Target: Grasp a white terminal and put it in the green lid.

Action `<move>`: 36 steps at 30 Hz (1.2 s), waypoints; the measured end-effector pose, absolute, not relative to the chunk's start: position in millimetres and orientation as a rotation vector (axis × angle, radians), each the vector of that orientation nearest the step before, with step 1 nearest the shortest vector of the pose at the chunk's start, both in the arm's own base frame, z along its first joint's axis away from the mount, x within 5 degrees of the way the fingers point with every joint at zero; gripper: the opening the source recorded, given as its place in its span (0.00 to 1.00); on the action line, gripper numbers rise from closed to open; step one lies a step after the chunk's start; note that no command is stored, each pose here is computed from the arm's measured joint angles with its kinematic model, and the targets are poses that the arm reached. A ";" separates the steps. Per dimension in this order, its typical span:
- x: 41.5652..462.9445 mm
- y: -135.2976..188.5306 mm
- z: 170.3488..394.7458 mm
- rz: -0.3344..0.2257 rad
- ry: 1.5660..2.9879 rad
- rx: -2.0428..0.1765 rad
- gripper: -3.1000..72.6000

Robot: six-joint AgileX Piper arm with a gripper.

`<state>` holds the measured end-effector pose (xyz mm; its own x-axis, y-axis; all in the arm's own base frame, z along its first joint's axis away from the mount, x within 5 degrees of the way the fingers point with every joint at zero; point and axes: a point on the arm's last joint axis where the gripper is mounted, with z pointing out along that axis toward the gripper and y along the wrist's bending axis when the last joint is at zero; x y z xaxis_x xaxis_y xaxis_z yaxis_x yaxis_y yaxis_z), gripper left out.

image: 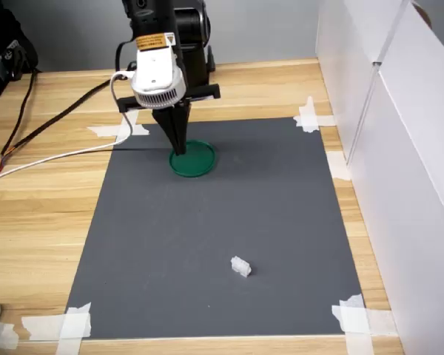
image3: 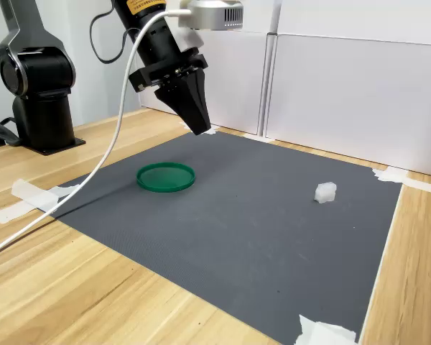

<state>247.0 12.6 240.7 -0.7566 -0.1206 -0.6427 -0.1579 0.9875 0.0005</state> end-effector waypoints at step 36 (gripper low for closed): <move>250.2 12.8 238.1 0.076 2.444 -0.186 0.01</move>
<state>250.2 12.8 238.1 -0.7616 -0.1138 -0.6380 -0.1535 0.9881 0.0069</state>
